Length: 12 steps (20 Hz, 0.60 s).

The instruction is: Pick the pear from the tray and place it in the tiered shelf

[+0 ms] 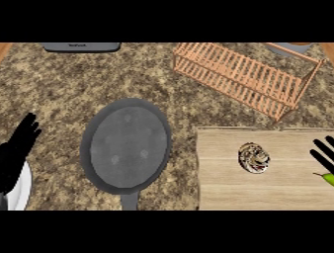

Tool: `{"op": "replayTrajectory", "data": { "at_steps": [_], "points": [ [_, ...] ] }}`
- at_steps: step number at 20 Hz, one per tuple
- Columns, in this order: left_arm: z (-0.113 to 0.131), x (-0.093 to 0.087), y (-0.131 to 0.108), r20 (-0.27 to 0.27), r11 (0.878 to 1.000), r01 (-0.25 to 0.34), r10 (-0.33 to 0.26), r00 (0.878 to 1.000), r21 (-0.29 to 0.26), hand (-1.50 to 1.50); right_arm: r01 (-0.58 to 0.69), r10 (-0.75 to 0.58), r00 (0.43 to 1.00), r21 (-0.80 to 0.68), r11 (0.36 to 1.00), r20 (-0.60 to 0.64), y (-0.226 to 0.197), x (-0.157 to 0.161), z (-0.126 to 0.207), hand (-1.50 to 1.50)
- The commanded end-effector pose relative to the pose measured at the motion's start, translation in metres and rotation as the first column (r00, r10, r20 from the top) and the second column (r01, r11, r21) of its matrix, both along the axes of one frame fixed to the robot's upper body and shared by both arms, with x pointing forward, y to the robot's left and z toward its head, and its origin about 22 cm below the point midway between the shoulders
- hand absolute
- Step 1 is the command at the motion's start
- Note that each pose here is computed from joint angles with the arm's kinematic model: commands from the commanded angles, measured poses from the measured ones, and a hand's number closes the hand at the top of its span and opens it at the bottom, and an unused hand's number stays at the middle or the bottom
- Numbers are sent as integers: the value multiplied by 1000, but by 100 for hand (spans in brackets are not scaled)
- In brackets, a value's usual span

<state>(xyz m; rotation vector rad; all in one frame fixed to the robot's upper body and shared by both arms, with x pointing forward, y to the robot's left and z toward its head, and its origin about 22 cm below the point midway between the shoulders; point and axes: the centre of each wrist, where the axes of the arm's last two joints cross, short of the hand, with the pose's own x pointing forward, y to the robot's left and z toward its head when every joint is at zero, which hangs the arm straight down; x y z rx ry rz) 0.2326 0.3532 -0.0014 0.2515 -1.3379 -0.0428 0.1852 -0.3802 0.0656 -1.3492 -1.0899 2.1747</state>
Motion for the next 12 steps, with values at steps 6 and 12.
{"op": "replayTrajectory", "data": {
  "at_steps": [6,12],
  "points": [
    [3,16,-2,-16,1000,0,0,1000,-2,0,-41,41,999,-6,999,-12,-1,42,-4,-150],
    [-15,-17,-17,-2,1000,-12,12,1000,10,0,-9,10,1000,11,1000,-19,-3,37,-36,-150]
  ]
}}
